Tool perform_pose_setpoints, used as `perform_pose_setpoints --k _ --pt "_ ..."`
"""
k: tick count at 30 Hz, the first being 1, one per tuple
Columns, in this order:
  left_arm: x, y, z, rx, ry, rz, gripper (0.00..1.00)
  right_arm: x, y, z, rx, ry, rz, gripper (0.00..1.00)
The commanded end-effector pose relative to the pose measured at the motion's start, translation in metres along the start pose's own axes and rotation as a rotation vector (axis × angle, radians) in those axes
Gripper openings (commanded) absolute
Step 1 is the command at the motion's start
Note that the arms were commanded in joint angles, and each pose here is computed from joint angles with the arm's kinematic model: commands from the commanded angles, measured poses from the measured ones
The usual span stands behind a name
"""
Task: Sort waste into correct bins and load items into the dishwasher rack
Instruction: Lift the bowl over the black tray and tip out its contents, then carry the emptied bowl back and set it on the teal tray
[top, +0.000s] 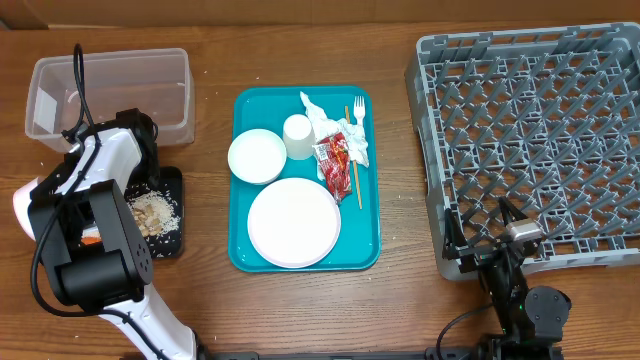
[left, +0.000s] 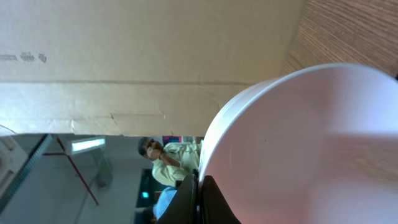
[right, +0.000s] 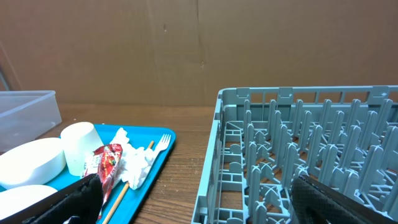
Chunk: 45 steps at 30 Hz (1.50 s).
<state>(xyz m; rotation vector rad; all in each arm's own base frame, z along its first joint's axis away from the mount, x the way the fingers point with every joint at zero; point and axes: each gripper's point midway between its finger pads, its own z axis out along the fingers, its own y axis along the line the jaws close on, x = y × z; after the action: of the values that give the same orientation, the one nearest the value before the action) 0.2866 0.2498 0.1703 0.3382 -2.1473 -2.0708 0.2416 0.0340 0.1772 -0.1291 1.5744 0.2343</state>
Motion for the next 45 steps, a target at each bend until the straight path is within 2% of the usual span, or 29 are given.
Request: perform_pose_setpoints --k 1,14,16,23,30,33,35,36,37,38,40,41,43,45 --pt "-0.004 0.003 -0.004 -0.036 -0.021 0.052 0.04 0.002 -0.002 0.000 0.007 -0.004 -0.002 1.00" --pt "-0.006 0.002 -0.004 0.007 -0.014 -0.037 0.04 0.002 -0.002 0.000 0.006 -0.004 -0.002 1.00" --pt "-0.004 0.002 -0.004 0.037 -0.005 -0.103 0.04 0.002 -0.002 0.000 0.006 -0.004 -0.001 1.00" --pt "0.011 -0.015 0.000 0.378 0.088 -0.259 0.04 0.002 -0.002 0.000 0.007 -0.004 -0.002 1.00" --pt "0.041 0.045 0.015 0.601 0.141 -0.576 0.04 0.002 -0.002 0.000 0.007 -0.004 -0.002 1.00" --pt "0.042 0.057 0.002 0.814 0.110 -0.728 0.04 0.002 -0.002 0.000 0.006 -0.004 -0.002 1.00" --pt "0.031 0.060 -0.026 1.035 0.049 -0.794 0.04 0.002 -0.002 0.000 0.006 -0.004 -0.002 1.00" --pt "0.020 0.065 -0.056 1.224 -0.034 -0.811 0.04 0.002 -0.002 0.000 0.007 -0.004 -0.002 1.00" --pt "0.012 0.071 -0.076 1.338 -0.115 -0.800 0.04 0.002 -0.002 0.000 0.006 -0.004 -0.002 1.00" --pt "0.001 0.080 -0.110 1.511 -0.256 -0.756 0.04 0.002 -0.002 0.000 0.007 -0.004 -0.002 1.00" --pt "-0.009 0.096 -0.158 1.733 -0.468 -0.673 0.04 0.002 -0.002 0.000 0.007 -0.004 -0.002 1.00" --pt "-0.013 0.111 -0.195 1.889 -0.634 -0.604 0.04 0.002 -0.002 0.000 0.007 -0.004 -0.002 1.00" --pt "-0.018 0.121 -0.224 1.990 -0.747 -0.558 0.04 0.002 -0.002 0.000 0.006 -0.004 -0.002 1.00" --pt "-0.027 0.117 -0.247 2.017 -0.801 -0.506 0.04 0.002 -0.002 0.000 0.006 -0.004 -0.002 1.00"
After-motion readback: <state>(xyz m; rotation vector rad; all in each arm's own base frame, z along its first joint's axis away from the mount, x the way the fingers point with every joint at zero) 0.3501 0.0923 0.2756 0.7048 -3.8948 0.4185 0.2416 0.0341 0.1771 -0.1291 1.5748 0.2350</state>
